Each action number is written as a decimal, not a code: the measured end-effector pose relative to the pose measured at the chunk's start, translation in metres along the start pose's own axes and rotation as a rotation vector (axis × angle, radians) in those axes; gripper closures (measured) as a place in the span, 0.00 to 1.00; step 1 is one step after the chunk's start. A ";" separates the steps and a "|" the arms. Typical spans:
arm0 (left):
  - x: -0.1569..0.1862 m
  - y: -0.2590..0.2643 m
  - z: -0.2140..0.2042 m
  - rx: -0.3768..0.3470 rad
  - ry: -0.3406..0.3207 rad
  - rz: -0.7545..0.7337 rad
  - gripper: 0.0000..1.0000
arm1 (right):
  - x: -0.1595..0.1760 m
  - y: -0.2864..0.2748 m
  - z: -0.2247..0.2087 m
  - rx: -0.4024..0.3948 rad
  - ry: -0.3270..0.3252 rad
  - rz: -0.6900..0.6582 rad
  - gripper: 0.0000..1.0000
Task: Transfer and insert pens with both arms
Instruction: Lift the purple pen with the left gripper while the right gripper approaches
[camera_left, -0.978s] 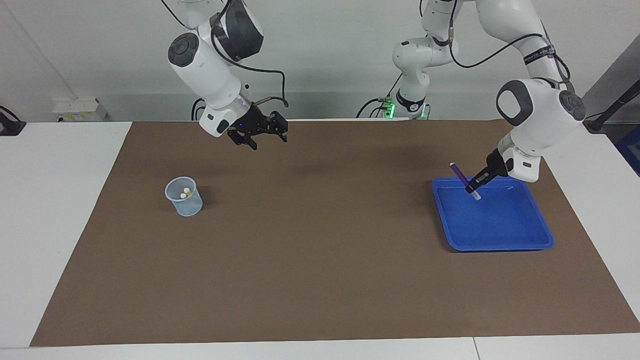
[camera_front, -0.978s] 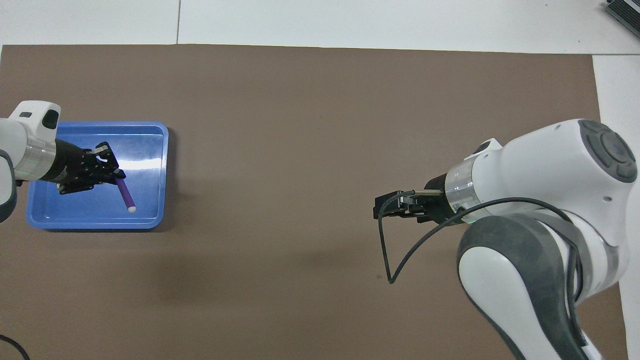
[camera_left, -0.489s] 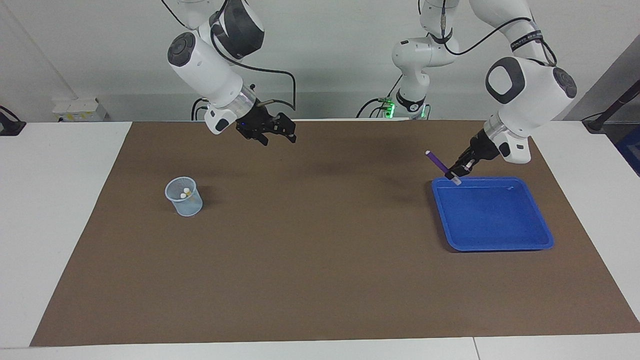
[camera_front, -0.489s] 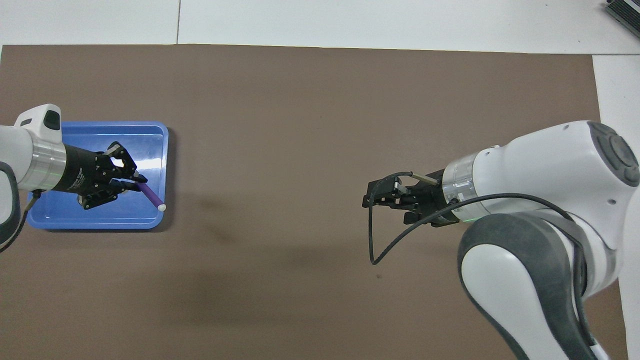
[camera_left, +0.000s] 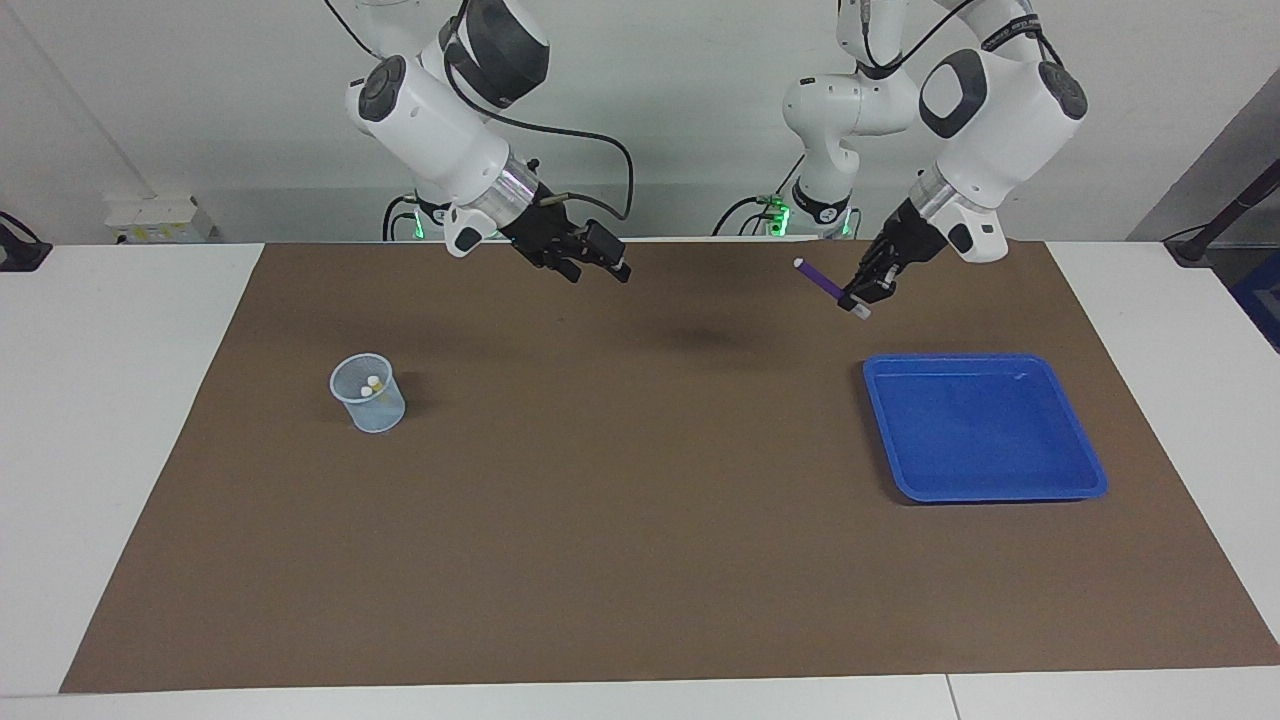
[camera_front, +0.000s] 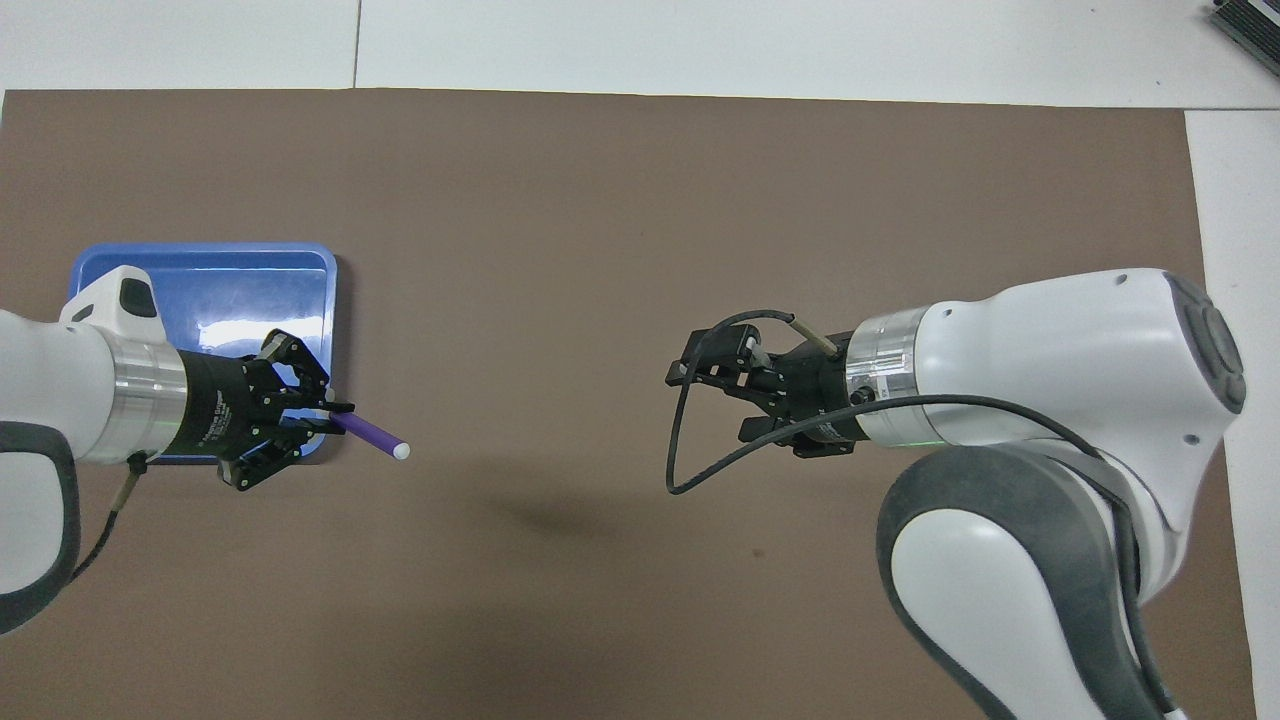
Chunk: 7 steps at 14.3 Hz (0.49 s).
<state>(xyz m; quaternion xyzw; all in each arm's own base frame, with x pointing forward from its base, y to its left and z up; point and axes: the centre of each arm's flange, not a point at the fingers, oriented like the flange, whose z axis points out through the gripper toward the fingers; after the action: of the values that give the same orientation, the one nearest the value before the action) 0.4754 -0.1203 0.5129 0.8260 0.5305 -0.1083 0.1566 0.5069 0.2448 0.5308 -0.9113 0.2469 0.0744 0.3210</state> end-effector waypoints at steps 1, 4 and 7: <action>-0.012 0.000 0.002 -0.001 -0.012 -0.040 0.83 | 0.001 -0.003 -0.001 0.031 0.006 0.024 0.00; -0.027 -0.005 0.005 -0.033 -0.068 -0.170 0.83 | -0.011 -0.018 0.006 0.099 0.033 0.079 0.00; -0.041 -0.021 0.011 -0.074 -0.082 -0.260 0.83 | -0.048 -0.044 0.027 0.143 0.052 0.101 0.00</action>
<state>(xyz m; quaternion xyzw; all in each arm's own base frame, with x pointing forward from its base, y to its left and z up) 0.4392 -0.1511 0.5136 0.7389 0.6298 -0.1417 0.1931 0.4881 0.3104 0.5472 -0.8740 0.3053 0.0490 0.3747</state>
